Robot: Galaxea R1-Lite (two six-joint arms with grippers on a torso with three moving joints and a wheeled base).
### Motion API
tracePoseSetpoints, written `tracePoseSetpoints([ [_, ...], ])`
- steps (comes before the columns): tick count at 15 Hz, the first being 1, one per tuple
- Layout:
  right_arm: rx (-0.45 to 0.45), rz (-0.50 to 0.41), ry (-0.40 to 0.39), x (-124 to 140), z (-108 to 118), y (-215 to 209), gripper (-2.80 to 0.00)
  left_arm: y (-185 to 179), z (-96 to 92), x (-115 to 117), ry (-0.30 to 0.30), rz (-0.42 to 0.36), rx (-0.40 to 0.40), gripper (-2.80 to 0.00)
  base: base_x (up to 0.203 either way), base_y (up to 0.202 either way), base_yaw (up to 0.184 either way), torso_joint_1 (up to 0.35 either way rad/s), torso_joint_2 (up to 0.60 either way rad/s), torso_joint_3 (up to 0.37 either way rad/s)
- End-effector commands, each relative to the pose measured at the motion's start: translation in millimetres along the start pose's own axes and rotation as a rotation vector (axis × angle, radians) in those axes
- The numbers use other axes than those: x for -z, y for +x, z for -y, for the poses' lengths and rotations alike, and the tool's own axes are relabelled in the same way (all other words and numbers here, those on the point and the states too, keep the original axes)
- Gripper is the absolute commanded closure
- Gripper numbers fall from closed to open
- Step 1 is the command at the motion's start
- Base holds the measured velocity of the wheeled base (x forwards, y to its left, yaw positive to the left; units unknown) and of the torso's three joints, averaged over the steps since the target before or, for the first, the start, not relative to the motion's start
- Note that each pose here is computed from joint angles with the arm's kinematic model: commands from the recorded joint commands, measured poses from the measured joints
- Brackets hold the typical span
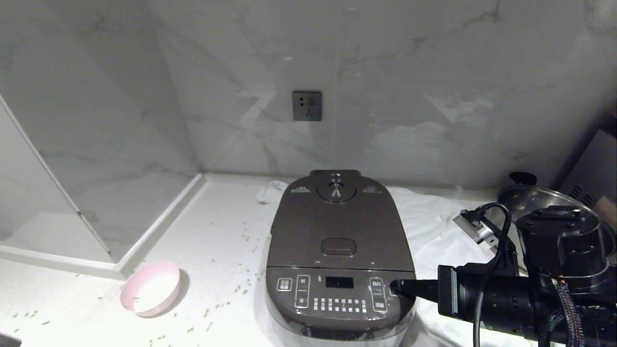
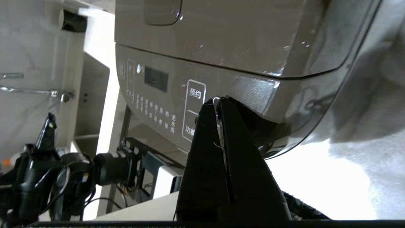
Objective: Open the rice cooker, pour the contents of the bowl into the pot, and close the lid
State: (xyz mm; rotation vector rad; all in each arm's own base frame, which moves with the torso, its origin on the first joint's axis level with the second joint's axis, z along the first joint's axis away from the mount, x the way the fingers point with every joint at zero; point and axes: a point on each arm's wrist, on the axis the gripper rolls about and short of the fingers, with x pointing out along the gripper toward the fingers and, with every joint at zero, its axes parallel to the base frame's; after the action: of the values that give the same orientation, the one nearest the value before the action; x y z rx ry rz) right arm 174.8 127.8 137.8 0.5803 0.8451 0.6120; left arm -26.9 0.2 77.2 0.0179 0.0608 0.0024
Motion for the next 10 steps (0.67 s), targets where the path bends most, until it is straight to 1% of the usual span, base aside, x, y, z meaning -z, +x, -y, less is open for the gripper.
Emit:
tracePoseSetpoints([
  [1, 0.005, -0.016, 0.008, 0.6, 2.1, 4.2, 0.0, 0.0, 0.0, 0.0, -0.001, -0.001, -0.002, 0.0, 0.0, 0.0, 0.0, 0.0, 0.0, 0.0],
  [7, 0.022, -0.039, 0.02, 5.4, 7.5, 5.7, 0.0, 0.0, 0.0, 0.0, -0.002, -0.001, -0.002, 0.0, 0.0, 0.0, 0.0, 0.0, 0.0, 0.0],
  [10, 0.017, -0.027, 0.015, 4.4, 5.9, 3.7, 0.0, 0.0, 0.0, 0.0, -0.002, -0.001, -0.002, 0.0, 0.0, 0.0, 0.0, 0.0, 0.0, 0.0],
])
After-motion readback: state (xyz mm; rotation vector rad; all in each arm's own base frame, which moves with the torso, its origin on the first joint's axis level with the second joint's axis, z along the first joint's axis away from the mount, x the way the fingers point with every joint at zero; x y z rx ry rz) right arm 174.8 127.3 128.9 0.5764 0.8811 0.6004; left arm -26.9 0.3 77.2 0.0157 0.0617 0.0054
